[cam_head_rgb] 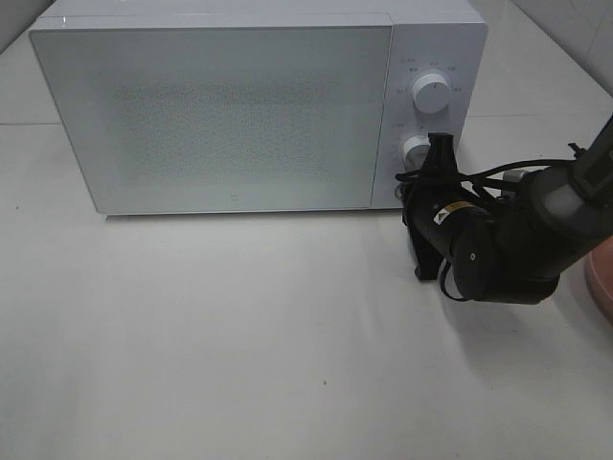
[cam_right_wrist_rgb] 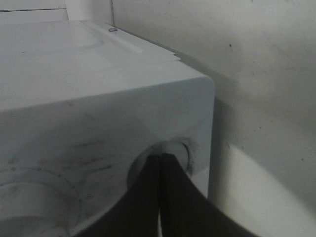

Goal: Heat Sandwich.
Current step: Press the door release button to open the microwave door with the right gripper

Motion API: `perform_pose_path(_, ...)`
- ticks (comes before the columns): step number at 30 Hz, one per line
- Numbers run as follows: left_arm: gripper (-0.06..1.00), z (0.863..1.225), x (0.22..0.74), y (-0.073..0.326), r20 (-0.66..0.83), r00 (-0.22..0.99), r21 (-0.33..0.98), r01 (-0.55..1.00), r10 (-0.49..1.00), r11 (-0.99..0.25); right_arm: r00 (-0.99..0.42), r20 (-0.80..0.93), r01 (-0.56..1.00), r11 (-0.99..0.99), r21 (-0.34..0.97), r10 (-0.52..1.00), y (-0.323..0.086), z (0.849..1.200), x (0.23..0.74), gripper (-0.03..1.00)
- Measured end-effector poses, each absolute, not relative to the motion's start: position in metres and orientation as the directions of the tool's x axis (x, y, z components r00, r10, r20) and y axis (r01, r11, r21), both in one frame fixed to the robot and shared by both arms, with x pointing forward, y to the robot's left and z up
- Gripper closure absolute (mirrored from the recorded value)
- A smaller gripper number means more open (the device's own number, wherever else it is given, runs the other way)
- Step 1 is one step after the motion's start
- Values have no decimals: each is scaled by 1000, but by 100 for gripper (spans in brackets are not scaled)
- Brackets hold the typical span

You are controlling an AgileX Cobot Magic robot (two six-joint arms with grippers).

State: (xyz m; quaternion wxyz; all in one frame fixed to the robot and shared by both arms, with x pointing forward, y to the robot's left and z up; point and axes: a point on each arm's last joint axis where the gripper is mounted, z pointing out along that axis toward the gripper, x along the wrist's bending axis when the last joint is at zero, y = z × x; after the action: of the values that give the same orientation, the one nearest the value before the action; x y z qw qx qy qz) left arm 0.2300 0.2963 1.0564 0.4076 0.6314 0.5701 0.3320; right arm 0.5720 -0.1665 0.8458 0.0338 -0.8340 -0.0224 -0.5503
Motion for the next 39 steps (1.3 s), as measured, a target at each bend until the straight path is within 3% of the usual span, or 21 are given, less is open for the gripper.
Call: perform_pose_path(39,-3,1056,230,296,-45,130,893,449,991,-18,413,910,62,-998,-3,23,-159,847,584,96)
